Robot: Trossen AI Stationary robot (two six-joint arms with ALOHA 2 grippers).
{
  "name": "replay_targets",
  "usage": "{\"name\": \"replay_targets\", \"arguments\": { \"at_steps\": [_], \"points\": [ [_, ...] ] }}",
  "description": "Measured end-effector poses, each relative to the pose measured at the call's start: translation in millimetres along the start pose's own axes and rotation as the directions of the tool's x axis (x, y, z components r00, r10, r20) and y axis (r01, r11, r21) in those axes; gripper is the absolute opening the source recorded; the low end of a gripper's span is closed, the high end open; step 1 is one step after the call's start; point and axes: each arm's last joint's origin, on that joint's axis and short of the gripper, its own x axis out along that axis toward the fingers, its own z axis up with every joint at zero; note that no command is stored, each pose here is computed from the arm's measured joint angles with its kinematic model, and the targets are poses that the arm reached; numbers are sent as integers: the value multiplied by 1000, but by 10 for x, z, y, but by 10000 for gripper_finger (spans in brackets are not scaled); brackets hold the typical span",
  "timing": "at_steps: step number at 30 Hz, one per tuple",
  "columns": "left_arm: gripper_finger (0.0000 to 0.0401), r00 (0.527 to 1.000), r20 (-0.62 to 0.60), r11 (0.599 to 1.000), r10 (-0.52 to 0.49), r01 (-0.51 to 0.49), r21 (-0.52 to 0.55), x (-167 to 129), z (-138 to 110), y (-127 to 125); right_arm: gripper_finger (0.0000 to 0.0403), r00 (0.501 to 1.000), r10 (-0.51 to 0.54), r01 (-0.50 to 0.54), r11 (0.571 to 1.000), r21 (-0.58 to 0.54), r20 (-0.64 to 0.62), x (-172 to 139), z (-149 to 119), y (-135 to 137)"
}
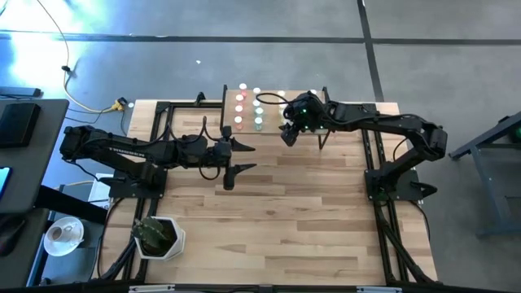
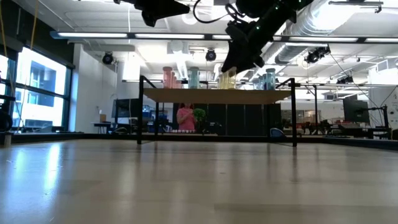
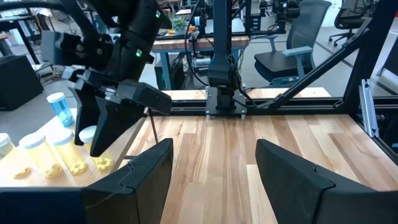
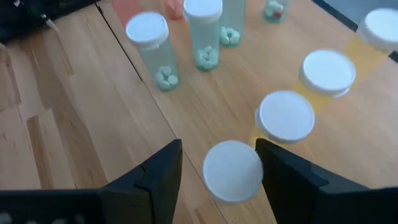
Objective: Pick and place medicine bottles onto shelf by color
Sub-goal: Put the yellow medicine bottle on the shelf, then return to Home Position
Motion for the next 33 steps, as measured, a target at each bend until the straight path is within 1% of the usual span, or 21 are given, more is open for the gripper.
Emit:
{"name": "replay_targets", "arguments": {
  "at_steps": [11,19,25,29,33],
  "points": [
    [220,1000,0,1000,0,0,0,0,0,1,195,1000,1,-1,1000,0,6,-103,125,13],
    [220,1000,0,1000,0,0,0,0,0,1,195,1000,3,-3,1000,-9,19,-234,266,28],
    [220,1000,-1,1000,-3,3,0,0,-1,-2,195,1000,6,-5,998,-70,10,-330,337,53],
    [220,1000,-6,1000,-3,3,1,-6,-4,-1,195,999,27,-25,991,-130,18,-392,350,147],
    [220,1000,-7,1000,-4,4,1,-111,43,20,195,997,64,-54,982,-183,46,-547,348,250]
  ]
}}
